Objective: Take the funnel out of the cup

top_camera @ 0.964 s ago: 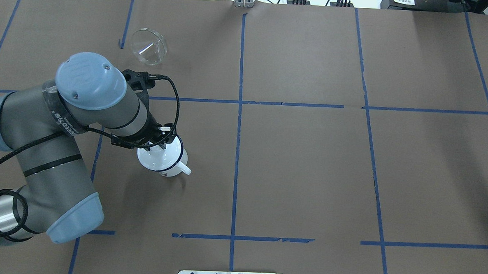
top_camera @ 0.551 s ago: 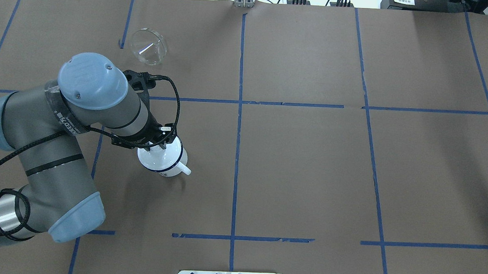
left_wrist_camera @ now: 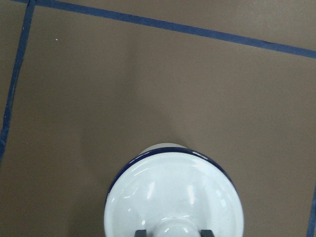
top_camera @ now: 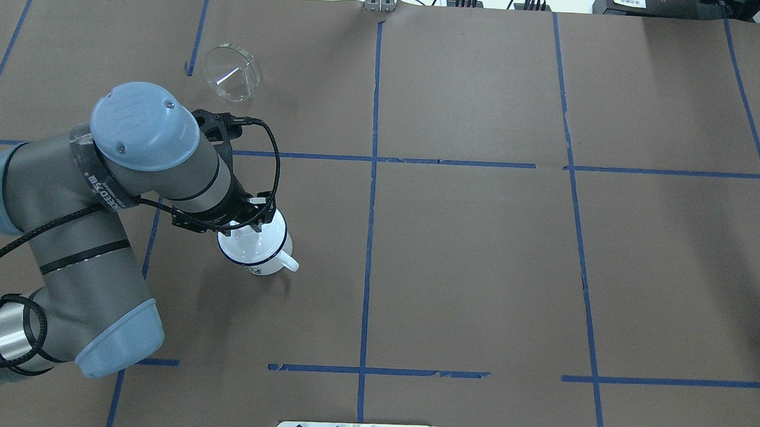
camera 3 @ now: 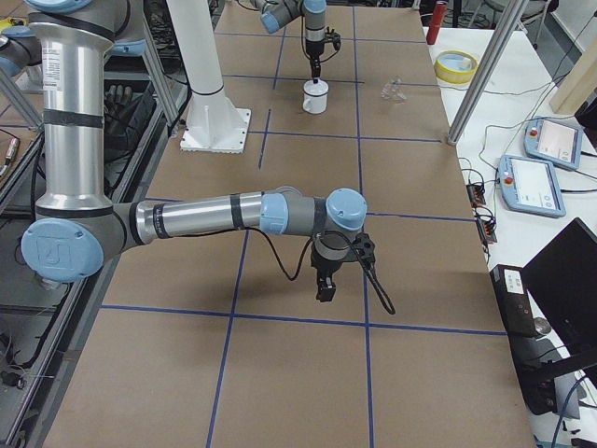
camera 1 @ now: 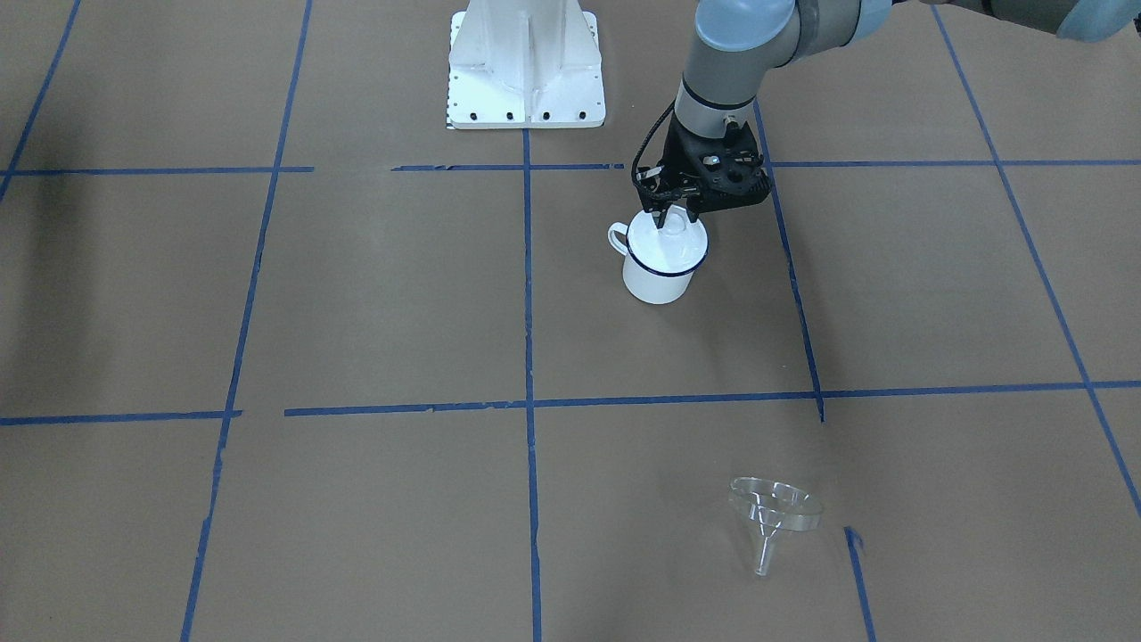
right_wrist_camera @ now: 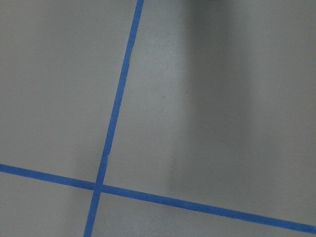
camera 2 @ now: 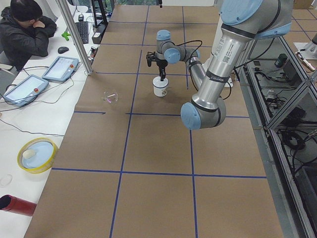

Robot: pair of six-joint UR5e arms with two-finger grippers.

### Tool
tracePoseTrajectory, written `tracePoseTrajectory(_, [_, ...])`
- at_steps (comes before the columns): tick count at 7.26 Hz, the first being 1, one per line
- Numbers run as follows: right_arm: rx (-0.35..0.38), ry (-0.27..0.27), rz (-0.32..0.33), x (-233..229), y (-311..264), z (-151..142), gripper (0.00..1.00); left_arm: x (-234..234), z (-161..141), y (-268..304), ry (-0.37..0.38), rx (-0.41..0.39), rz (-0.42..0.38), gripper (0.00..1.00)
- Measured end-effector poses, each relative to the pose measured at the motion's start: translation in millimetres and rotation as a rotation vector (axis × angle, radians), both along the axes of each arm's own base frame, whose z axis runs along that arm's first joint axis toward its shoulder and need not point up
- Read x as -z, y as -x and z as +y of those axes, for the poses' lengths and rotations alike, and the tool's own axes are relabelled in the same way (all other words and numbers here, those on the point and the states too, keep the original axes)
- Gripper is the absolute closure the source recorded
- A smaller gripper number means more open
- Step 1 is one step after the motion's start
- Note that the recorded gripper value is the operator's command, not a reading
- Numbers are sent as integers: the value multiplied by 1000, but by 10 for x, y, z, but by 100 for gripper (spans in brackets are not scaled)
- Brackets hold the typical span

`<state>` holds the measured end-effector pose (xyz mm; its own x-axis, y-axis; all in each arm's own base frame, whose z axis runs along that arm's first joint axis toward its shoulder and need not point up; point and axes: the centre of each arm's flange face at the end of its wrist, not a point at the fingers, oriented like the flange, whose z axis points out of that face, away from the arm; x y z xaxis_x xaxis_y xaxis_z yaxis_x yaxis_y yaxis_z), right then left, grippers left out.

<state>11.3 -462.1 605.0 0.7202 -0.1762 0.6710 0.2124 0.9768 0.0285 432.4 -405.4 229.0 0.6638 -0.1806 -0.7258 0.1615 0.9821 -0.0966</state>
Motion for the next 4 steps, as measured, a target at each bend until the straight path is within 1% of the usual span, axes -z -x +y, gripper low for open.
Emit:
tracePoseTrajectory(2, [0, 0, 0, -1, 0, 0, 0, 6, -4, 19, -4, 2, 1, 1])
tracePoseTrajectory(3, [0, 0, 0, -2, 0, 0, 0, 15, -14, 71, -18, -1, 4, 0])
tracePoseTrajectory(4, [0, 1, 0, -3, 0, 0, 0, 22, -98, 220, -58, -10, 6, 0])
